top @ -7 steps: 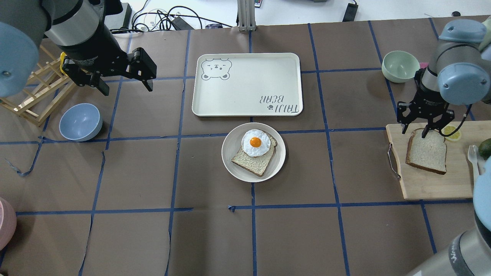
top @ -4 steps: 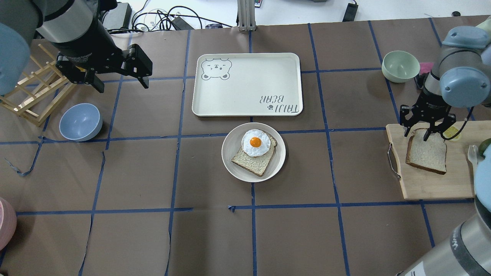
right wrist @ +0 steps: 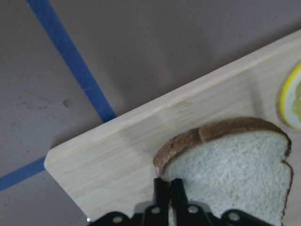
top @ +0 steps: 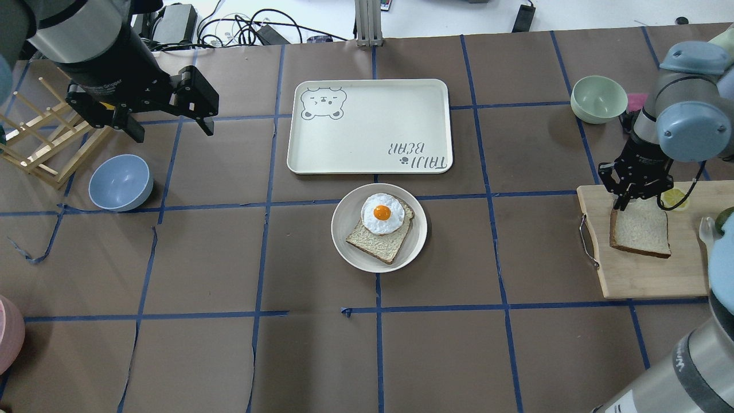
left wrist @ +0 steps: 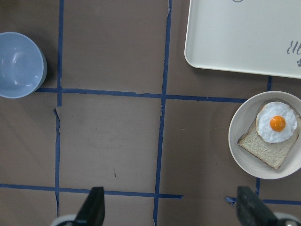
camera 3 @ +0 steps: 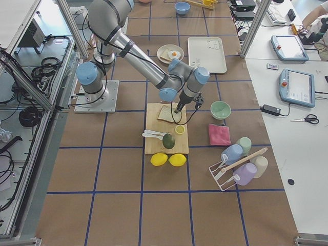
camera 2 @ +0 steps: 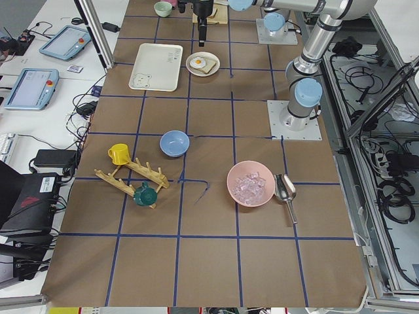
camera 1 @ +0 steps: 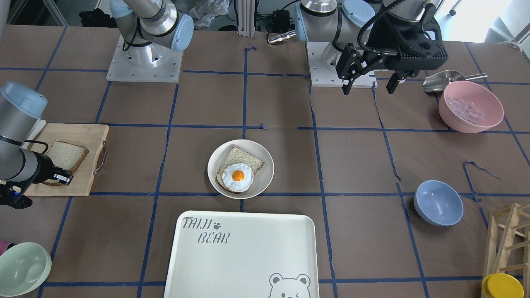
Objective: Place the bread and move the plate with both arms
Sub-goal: 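Lower the right gripper and grasp the bread slice's crust edge, then lift the bread slice and carry it toward the white plate, then lower the bread onto the egg toast and open the right gripper, then raise the right gripper away while the left gripper reaches toward the plate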
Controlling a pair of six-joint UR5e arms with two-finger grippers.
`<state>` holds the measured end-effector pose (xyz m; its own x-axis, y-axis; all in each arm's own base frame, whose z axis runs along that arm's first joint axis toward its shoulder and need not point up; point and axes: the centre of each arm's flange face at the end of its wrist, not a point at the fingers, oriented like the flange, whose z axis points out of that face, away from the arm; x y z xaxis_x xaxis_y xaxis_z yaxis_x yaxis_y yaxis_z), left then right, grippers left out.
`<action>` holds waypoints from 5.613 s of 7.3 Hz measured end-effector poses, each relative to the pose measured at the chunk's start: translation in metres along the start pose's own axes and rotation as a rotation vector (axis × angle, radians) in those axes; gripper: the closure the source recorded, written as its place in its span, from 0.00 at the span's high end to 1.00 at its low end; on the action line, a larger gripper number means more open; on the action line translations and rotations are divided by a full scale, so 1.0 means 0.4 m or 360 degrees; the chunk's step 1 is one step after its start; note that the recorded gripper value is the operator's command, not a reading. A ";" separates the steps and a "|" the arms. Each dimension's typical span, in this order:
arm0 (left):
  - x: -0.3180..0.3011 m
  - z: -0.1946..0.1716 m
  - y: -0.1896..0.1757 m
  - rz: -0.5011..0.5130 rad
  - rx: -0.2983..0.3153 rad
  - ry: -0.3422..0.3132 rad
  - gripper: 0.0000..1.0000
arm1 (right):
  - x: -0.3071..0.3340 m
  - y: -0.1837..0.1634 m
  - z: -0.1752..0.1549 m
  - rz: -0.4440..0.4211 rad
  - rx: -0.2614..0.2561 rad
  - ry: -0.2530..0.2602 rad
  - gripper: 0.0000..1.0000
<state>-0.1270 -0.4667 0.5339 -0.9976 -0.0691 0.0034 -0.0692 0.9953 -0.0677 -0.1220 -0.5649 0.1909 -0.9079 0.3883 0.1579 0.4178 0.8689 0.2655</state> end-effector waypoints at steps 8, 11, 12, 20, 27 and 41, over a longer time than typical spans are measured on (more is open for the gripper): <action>-0.099 -0.012 -0.083 -0.0138 0.0150 0.0018 1.00 | -0.054 0.092 -0.246 -0.0095 -0.0030 -0.0036 0.00; -0.168 -0.045 -0.067 -0.0224 0.0108 -0.0043 1.00 | -0.257 0.227 -0.416 -0.0165 0.0025 0.0010 0.00; -0.191 -0.017 -0.082 -0.0248 0.0048 -0.0056 1.00 | -0.379 0.293 -0.441 -0.0119 0.0034 -0.0024 0.00; -0.189 0.014 -0.118 -0.0255 0.0013 -0.0054 1.00 | -0.975 0.551 -0.263 0.0331 -0.0052 -0.0303 0.00; 0.002 0.034 -0.146 -0.0002 -0.0043 -0.0027 1.00 | -1.019 0.513 -0.190 0.0386 -0.0055 -0.0307 0.45; 0.030 0.175 -0.131 -0.0008 -0.0291 -0.0005 1.00 | -0.490 0.542 -0.614 -0.0585 0.0334 -0.0028 1.00</action>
<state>-0.1353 -0.5246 0.4677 -0.9973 -0.0740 0.0003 -0.0735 0.9906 0.1150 0.1550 -0.5280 0.4510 -0.9964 0.0445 0.0723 0.0517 0.9935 0.1012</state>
